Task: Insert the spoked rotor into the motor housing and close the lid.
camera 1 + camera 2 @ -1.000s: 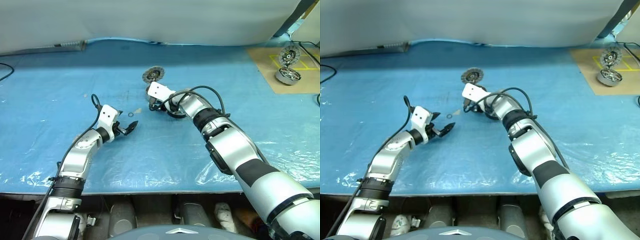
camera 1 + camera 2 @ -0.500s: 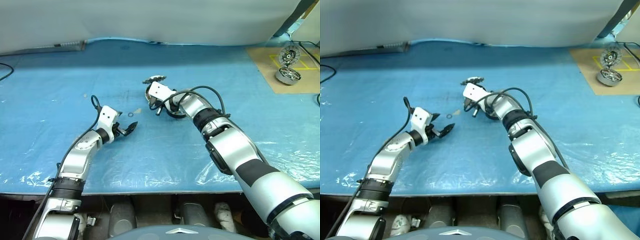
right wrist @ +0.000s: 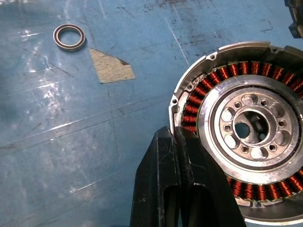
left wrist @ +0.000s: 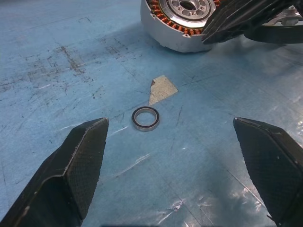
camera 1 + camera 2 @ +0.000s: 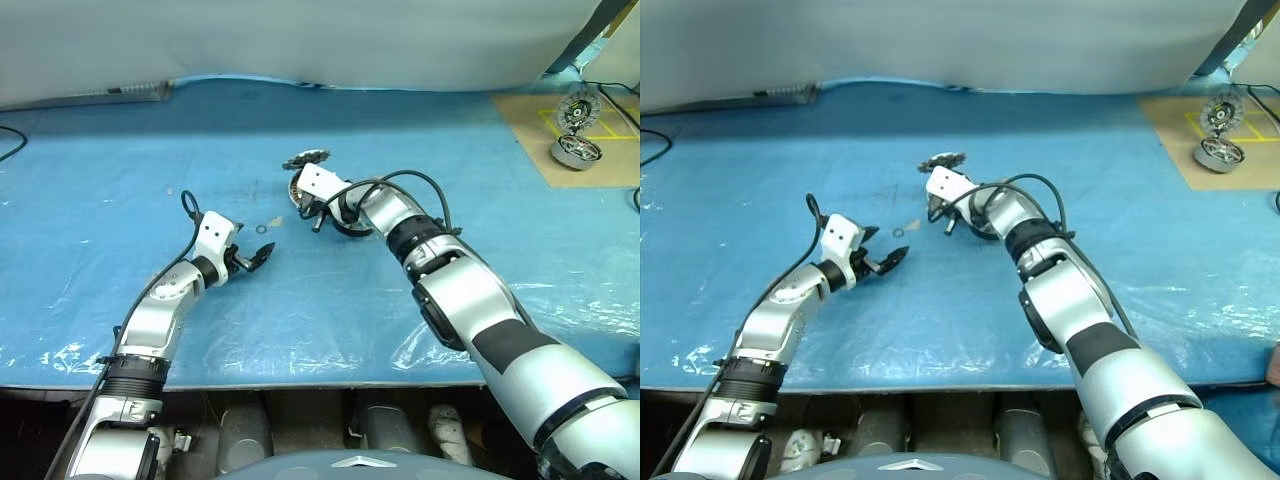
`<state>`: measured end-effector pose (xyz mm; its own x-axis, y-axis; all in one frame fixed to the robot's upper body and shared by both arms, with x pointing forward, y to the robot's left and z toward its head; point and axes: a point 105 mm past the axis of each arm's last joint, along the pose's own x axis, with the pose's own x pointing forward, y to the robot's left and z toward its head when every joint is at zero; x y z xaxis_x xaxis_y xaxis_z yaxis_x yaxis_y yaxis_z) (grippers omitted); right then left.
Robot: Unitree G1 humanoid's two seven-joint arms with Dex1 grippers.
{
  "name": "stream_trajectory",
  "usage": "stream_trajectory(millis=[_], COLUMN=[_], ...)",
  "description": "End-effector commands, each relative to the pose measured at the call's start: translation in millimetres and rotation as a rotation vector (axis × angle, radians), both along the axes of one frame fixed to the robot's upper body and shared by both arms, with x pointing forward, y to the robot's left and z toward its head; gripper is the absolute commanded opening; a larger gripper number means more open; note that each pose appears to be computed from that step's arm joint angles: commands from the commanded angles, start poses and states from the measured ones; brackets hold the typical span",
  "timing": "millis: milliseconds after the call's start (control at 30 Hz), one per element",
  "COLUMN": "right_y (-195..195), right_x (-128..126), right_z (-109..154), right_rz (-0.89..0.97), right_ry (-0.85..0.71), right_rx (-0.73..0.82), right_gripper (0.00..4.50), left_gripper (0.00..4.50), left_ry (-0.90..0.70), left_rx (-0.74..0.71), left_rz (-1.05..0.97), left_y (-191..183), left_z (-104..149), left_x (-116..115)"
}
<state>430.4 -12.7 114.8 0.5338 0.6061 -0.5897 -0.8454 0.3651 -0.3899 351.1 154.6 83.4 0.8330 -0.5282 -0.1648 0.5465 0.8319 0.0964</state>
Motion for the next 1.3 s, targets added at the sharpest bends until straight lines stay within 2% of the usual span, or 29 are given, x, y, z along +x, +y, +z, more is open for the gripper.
stream_trajectory(millis=[33,167,300,533,833,1100,1300], right_y=[9,14,15,6,-2,0,4], right_x=[-9,-24,-44,-77,-106,-114,-112], right_z=[-2,-11,-22,-26,-24,-18,7], right_rz=[0.026,0.016,0.014,-0.069,-0.182,-0.192,-0.205], right_ry=[0.066,0.172,0.214,0.263,0.33,0.315,0.28], right_rx=[0.05,0.089,0.082,0.115,0.198,0.219,0.276], right_gripper=[0.03,0.03,0.03,0.03,0.03,0.03,0.03], left_gripper=[4.5,4.5,4.5,4.5,4.5,4.5,4.5], left_ry=[-0.04,-0.037,-0.037,-0.029,-0.015,-0.021,-0.028], left_rx=[-0.007,-0.007,-0.009,-0.011,-0.014,-0.01,-0.004], left_rz=[-0.003,-0.002,-0.002,-0.003,-0.018,-0.032,-0.038], left_y=[0,0,0,1,-2,-2,0], left_z=[11,10,11,8,5,6,7], left_x=[-1,-1,-1,-3,-5,-6,-7])
